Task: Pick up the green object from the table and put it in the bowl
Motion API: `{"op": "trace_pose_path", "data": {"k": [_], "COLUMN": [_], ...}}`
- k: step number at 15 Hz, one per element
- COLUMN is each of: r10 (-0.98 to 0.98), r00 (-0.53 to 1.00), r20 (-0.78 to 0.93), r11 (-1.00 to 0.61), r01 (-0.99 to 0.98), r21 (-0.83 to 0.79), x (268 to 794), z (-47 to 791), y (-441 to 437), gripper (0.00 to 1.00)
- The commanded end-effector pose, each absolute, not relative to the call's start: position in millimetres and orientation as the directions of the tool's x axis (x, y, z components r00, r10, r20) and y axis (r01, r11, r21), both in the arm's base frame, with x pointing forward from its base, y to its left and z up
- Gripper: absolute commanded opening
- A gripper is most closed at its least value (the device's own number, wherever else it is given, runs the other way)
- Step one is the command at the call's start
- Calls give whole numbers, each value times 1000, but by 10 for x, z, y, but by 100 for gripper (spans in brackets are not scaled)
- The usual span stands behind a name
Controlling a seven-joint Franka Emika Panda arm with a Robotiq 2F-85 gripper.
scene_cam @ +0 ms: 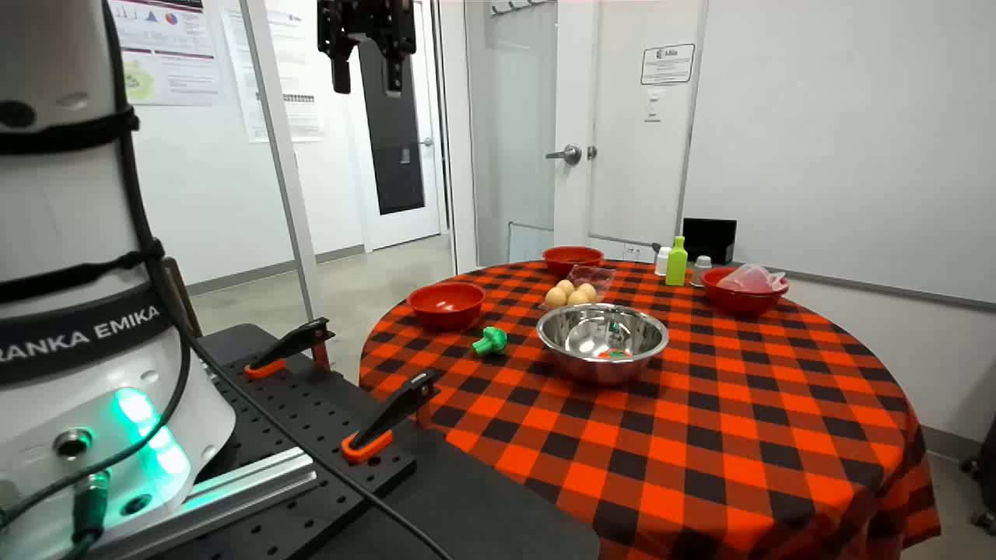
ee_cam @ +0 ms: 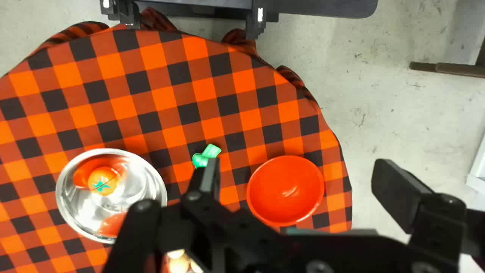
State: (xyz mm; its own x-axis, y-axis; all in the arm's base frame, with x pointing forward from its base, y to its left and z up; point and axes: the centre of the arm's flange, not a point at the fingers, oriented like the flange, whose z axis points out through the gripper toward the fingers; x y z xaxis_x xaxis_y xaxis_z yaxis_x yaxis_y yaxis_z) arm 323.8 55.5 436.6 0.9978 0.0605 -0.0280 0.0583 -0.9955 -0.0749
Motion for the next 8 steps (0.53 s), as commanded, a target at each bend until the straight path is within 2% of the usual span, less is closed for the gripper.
{"op": "trace_pose_path", "data": {"k": [1,8], "r10": [61,59], "r00": [998,998], "r20": [-28,-30], "r11": [-995,-996], "r01": [58,57], "r21": [-75,-75], "x": [3238,3240], "z": [4366,4360], "y": [555,551], "gripper": [100,100]}}
